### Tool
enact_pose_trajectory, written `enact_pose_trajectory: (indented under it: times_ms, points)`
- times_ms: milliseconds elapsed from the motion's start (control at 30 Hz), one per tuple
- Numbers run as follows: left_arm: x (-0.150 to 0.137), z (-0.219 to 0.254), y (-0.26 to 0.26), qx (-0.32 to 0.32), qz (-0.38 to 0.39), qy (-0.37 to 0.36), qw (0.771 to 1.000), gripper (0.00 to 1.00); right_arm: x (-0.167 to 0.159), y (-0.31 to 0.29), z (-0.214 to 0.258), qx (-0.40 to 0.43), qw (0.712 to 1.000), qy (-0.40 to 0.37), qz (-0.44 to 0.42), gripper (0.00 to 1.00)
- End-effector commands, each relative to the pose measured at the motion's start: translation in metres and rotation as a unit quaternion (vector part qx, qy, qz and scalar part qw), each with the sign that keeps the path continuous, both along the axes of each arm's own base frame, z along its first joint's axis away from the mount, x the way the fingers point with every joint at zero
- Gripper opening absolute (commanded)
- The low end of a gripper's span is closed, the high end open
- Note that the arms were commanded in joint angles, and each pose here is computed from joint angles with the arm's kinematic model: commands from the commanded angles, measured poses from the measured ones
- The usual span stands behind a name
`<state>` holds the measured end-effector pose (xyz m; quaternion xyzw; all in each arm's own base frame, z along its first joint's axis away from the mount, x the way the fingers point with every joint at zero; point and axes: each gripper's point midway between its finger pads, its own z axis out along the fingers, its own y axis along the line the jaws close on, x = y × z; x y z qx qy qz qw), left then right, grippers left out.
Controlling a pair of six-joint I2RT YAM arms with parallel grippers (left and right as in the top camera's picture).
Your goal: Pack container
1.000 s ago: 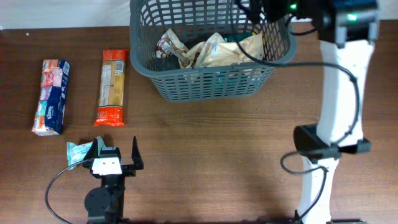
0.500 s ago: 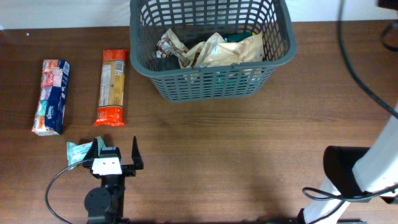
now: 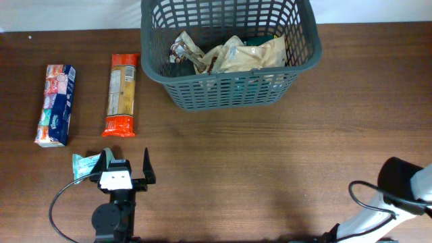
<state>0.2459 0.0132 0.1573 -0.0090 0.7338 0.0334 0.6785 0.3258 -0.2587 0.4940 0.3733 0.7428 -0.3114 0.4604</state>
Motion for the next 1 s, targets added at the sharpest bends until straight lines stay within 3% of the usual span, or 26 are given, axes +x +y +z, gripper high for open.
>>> enact_pose_trajectory:
  times_ms: [0,300,533,733,967]
  points:
    - [0.000,-0.001,-0.001,0.007,-0.004,0.001,1.000,0.99,-0.004,-0.011,-0.011,0.010,1.000,0.016,-0.021,0.99]
    - [0.000,0.004,0.006,0.009,0.015,-0.009,1.000,0.99,0.009,-0.015,-0.044,0.037,0.997,0.065,-0.017,0.99]
    - [0.000,0.018,-0.004,0.002,-0.013,-0.035,0.999,0.99,0.012,-0.017,-0.057,0.046,0.995,0.085,-0.017,0.99]
    - [-0.010,0.080,-0.003,0.011,-0.010,-0.089,0.996,0.99,0.012,-0.017,-0.057,0.046,0.995,0.084,-0.017,0.99]
    - [-0.006,0.163,0.027,0.132,0.075,-0.040,0.988,0.99,0.012,-0.017,-0.057,0.046,0.995,0.084,-0.017,0.99]
